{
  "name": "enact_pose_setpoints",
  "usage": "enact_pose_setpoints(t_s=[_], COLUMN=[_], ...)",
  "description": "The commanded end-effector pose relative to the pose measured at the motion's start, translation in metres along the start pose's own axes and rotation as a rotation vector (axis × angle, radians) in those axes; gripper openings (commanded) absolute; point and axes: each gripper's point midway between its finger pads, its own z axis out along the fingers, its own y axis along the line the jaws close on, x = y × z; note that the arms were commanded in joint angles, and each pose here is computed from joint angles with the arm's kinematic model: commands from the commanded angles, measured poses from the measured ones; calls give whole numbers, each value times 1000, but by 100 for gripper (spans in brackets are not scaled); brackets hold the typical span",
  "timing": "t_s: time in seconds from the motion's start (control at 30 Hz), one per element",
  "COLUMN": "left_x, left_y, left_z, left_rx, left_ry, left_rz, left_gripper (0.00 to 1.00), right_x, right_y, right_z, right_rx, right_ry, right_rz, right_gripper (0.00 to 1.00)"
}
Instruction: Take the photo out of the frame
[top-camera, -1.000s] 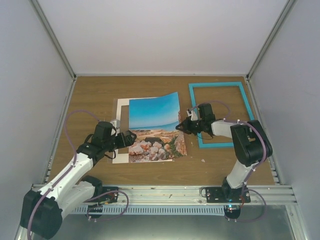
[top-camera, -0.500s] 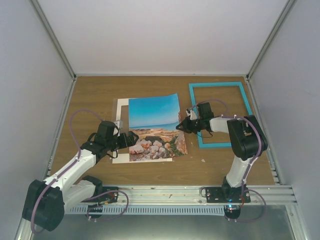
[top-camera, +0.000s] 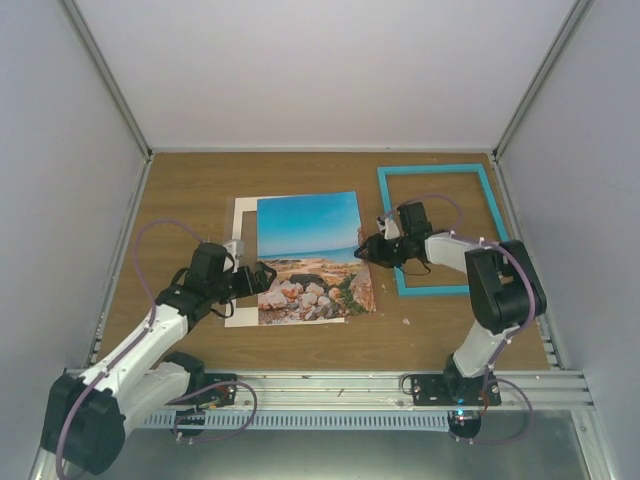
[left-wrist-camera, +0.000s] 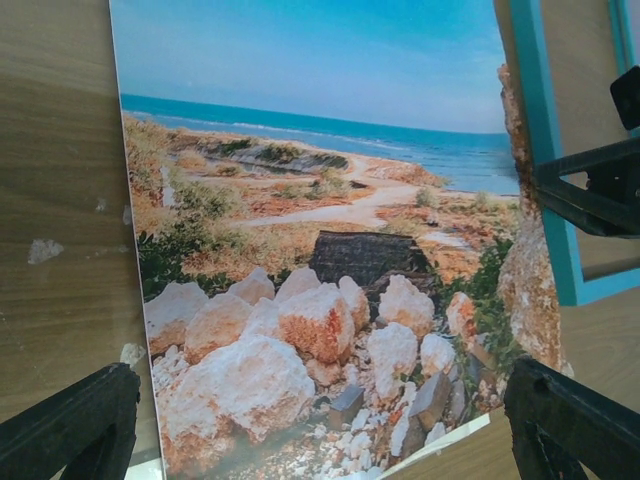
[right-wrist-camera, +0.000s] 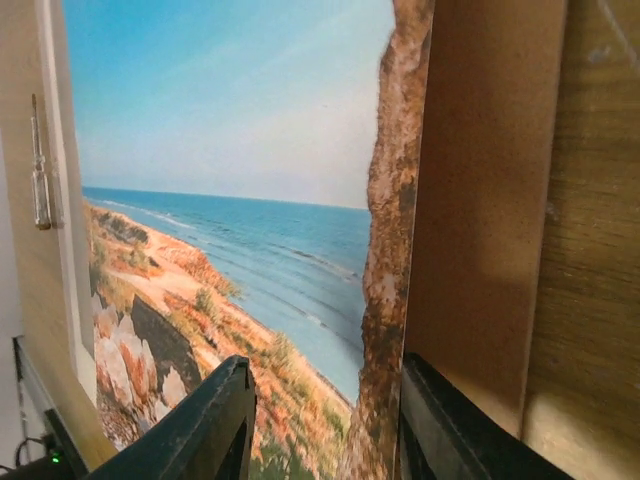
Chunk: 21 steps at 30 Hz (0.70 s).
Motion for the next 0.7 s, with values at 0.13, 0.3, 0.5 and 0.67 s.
enact_pose_setpoints(t_s=[0.13,0.3,0.5,0.67], left_x=[-19,-38,-65,-76], left_y=[-23,-32,-48,-62], left_z=[-37,-78,-137,-182], left_rx=[38,13,14,49], left_ry=[-95,-223,-425,-584], left_rz=[33,59,106,174], left_gripper=[99,99,99,99], right_x=[-5,-15,-23,-16], right_y=[6,7,21,43], right_z=[-53,-112,-202,-277], right_rx=[128,233,402,505], right_ry=[-129,-307,-569,-827], right_rz=[-79,-123,-221,-299], right_gripper=[67,91,100,100])
